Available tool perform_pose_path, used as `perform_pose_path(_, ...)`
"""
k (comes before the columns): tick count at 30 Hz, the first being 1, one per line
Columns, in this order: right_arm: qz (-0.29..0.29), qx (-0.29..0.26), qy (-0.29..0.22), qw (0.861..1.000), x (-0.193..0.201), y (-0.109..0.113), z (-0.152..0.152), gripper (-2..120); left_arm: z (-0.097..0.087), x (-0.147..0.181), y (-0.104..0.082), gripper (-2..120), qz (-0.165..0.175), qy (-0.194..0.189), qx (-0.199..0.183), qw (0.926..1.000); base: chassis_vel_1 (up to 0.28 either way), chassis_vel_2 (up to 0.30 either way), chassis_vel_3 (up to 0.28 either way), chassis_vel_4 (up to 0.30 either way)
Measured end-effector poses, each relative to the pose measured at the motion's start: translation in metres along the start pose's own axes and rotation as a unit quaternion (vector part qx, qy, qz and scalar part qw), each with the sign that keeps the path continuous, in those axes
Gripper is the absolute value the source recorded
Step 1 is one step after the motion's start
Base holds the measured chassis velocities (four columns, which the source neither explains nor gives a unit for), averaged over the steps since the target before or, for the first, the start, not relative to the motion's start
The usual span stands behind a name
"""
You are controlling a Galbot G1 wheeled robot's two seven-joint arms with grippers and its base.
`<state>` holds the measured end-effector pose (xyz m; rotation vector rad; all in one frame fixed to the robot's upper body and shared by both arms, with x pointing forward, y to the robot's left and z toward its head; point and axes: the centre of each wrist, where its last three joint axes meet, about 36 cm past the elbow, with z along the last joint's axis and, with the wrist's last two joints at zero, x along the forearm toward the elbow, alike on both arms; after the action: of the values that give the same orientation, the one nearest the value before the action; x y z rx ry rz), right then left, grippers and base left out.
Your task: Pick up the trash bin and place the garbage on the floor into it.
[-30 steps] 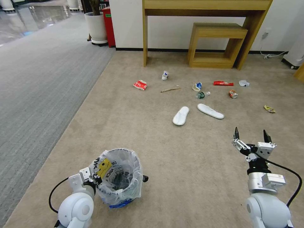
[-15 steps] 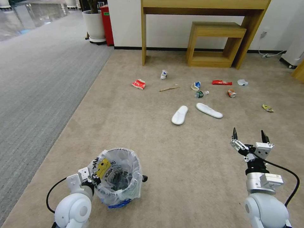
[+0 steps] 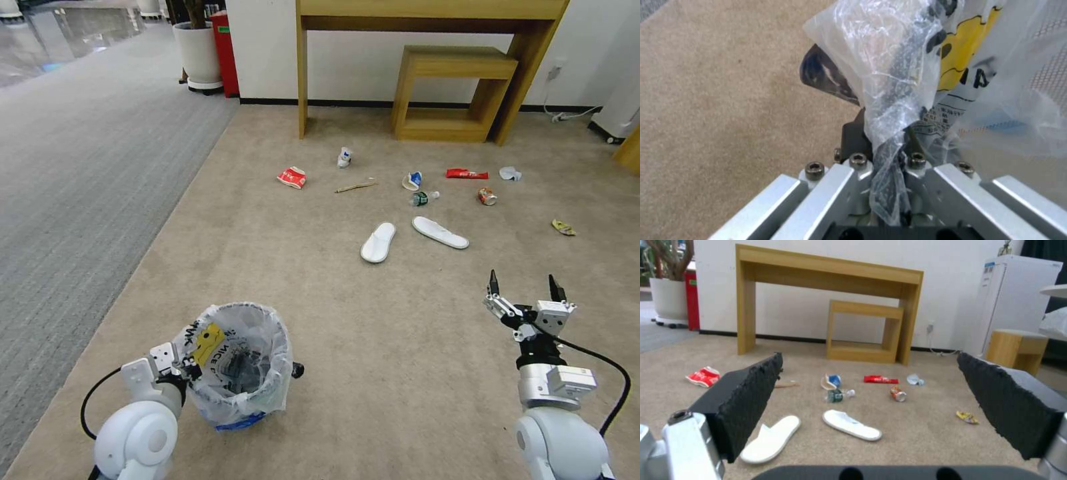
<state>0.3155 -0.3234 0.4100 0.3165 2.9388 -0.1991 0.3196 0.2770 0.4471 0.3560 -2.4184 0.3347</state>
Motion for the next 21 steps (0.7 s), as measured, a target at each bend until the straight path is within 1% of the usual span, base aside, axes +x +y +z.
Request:
perform_pose_path(6, 0.0, 0.002, 0.001, 1.0, 0.0, 0.0, 0.0, 100, -0.014, 0.013, 0.0, 0, 0.011, -0.011, 0.011, 0.9998, 0.0, 0.0, 0.0, 0.0)
perform_pose_path(12, -0.002, 0.004, 0.004, 1.0, 0.002, 0.0, 0.001, 100, -0.023, 0.023, 0.001, 0, 0.017, -0.02, 0.02, 0.9995, 0.0, 0.0, 0.0, 0.0)
perform_pose_path(21, -0.003, 0.006, 0.008, 1.0, 0.004, -0.001, 0.002, 100, -0.036, 0.037, 0.002, 0, 0.025, -0.036, 0.02, 0.9988, 0.0, 0.0, 0.0, 0.0)
